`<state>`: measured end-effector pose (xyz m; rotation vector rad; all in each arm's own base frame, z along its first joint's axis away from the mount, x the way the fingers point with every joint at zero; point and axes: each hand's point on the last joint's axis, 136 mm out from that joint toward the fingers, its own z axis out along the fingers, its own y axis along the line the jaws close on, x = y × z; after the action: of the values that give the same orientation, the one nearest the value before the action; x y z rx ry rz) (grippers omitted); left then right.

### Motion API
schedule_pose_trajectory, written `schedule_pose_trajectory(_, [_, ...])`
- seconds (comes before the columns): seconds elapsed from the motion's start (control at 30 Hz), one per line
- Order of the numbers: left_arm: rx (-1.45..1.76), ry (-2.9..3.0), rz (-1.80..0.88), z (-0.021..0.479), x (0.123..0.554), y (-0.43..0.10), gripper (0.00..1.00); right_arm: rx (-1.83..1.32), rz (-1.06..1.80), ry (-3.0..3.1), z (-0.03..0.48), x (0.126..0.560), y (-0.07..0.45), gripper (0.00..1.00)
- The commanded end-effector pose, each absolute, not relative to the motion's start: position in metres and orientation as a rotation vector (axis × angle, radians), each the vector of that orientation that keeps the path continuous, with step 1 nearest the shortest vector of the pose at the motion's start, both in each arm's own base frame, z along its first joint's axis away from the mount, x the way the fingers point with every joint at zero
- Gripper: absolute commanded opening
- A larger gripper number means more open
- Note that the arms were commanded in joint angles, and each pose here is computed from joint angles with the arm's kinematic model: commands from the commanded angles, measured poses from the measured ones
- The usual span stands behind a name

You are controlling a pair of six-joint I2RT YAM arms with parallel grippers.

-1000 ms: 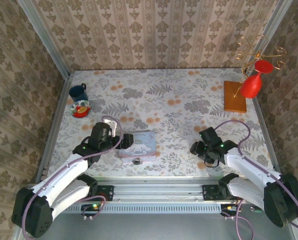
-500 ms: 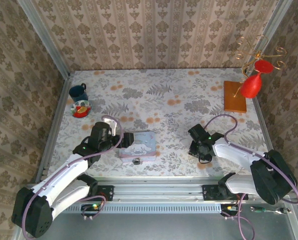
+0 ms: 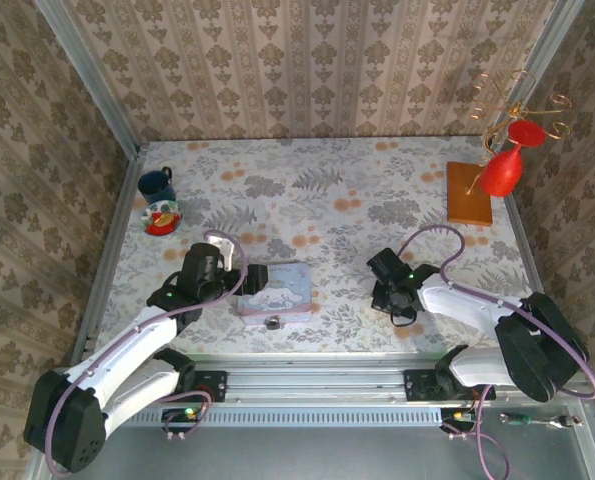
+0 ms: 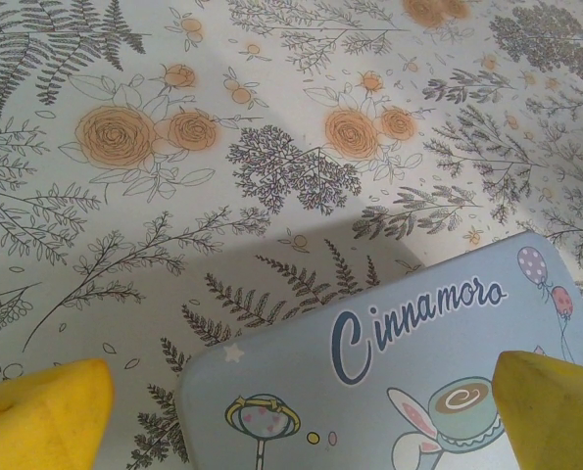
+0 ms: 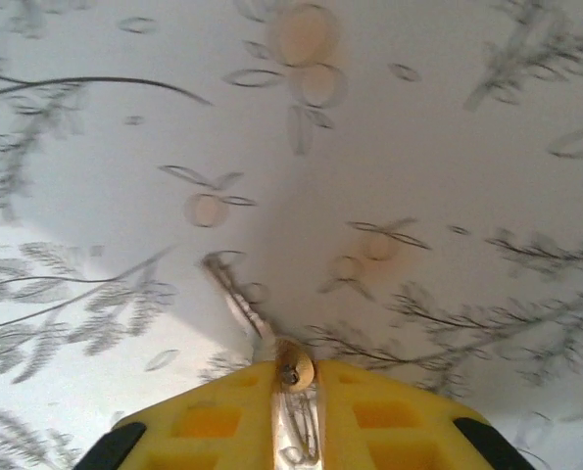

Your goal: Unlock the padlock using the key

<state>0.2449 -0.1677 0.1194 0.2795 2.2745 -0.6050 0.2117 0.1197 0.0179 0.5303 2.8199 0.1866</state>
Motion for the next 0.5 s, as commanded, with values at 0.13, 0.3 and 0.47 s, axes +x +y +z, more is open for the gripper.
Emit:
schedule_pose_trajectory(0.13, [0.306,2.286,-0.592,0.111,0.243,-0.169,1.0,0.526,0.266,2.686,0.048,0.228,0.125,0.08])
schedule_pose_trajectory(0.3, [0.323,2.302,-0.616,0.108,0.241,-0.175,1.0,0.518,0.396,2.594,0.065,0.231,0.131,0.07])
schedule_pose_trajectory(0.47, [0.362,2.316,-0.68,0.113,0.235,-0.191,1.0,0.462,0.545,2.528,0.083,0.235,0.145,0.01])
